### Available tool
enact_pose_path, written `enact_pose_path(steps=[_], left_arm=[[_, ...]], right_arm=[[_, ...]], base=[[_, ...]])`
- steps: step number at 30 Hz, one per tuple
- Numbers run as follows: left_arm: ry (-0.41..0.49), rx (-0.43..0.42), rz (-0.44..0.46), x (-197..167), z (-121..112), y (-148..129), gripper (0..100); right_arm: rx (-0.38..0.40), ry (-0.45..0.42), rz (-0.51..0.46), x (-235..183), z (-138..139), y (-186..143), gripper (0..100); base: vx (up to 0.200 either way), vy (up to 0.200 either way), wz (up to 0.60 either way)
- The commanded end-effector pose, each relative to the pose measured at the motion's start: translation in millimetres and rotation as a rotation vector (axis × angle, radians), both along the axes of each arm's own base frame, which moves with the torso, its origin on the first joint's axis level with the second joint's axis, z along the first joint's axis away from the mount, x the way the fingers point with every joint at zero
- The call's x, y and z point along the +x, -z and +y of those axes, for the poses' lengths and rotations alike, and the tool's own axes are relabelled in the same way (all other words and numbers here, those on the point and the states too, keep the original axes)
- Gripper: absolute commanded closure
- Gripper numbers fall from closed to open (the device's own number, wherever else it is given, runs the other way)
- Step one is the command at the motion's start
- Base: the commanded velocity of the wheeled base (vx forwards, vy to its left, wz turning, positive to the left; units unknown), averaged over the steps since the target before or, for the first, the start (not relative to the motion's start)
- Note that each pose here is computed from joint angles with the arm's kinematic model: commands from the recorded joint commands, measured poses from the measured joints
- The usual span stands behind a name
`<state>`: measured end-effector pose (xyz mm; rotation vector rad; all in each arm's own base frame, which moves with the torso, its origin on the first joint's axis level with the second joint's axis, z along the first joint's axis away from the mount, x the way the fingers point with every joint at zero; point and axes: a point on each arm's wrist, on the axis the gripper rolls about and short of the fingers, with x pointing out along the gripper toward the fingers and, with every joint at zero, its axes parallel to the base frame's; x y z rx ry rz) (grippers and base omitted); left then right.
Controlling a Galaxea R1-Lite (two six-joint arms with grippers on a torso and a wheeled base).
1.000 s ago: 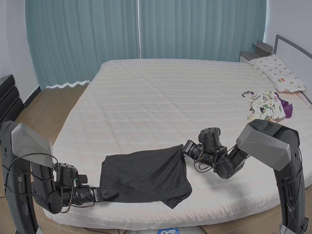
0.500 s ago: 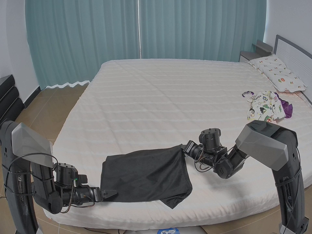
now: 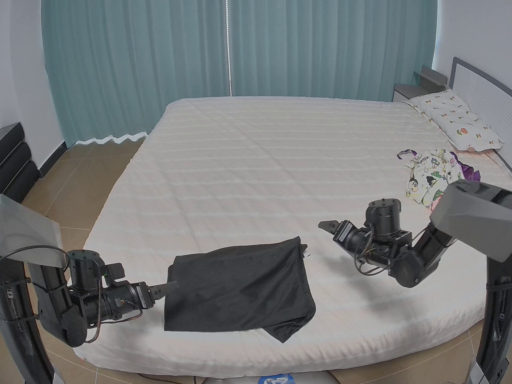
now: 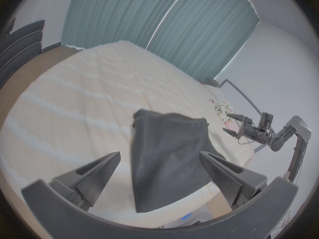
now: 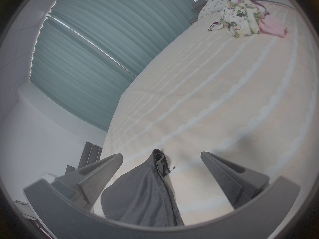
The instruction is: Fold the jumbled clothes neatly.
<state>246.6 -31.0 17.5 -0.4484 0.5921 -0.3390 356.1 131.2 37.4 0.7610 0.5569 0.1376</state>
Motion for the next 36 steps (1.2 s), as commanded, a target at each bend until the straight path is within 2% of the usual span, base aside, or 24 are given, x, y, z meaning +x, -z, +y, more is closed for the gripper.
enact_pose_path(steps=[1,3,5,7,8,12,15,17,18,19,24,27,32,36], left_arm=[[-0.074,-0.022,-0.288,-29,7,-77,0],[-0.077,-0.026,-0.335,-40,8,-90,0],[-0.09,-0.028,-0.388,-61,10,-109,0],[-0.102,-0.026,-0.397,-68,11,-115,0],[-0.12,-0.024,-0.412,-85,13,-126,0],[-0.128,-0.034,-0.417,-127,16,-140,0],[-0.128,-0.042,-0.445,-154,18,-148,0],[-0.114,-0.044,-0.435,-176,19,-144,0],[-0.114,-0.044,-0.435,-176,19,-144,0],[-0.106,-0.041,-0.416,-193,20,-136,0],[-0.103,-0.038,-0.403,-225,23,-122,0],[-0.11,-0.038,-0.43,-242,25,-113,0],[-0.123,-0.016,-0.484,-264,27,-99,0],[-0.14,0.073,-0.521,-273,26,-85,0]], right_arm=[[0.037,0.041,-0.173,-81,-50,-83,0],[0.013,0.03,-0.213,-103,-58,-95,0],[-0.045,0.01,-0.278,-143,-70,-107,0],[-0.057,0.009,-0.301,-157,-75,-110,0],[-0.082,0.0,-0.348,-185,-83,-114,0],[-0.162,-0.01,-0.42,-230,-96,-117,0],[-0.177,-0.011,-0.475,-256,-103,-120,0],[-0.195,-0.003,-0.493,-277,-109,-120,0],[-0.195,-0.003,-0.493,-277,-109,-120,0],[-0.223,0.013,-0.488,-292,-115,-116,0],[-0.288,0.004,-0.508,-332,-125,-100,0],[-0.343,-0.007,-0.483,-349,-130,-82,0],[-0.428,0.023,-0.516,-370,-134,-60,0],[-0.486,0.072,-0.497,-373,-133,-51,0]], base=[[0.0,0.0,0.0],[0.0,0.0,0.0],[0.0,0.0,0.0],[0.0,0.0,0.0],[0.0,0.0,0.0],[0.0,0.0,0.0],[0.0,0.0,0.0],[0.0,0.0,0.0],[0.0,0.0,0.0],[0.0,0.0,0.0],[0.0,0.0,0.0],[0.0,0.0,0.0],[0.0,0.0,0.0],[0.0,0.0,0.0]])
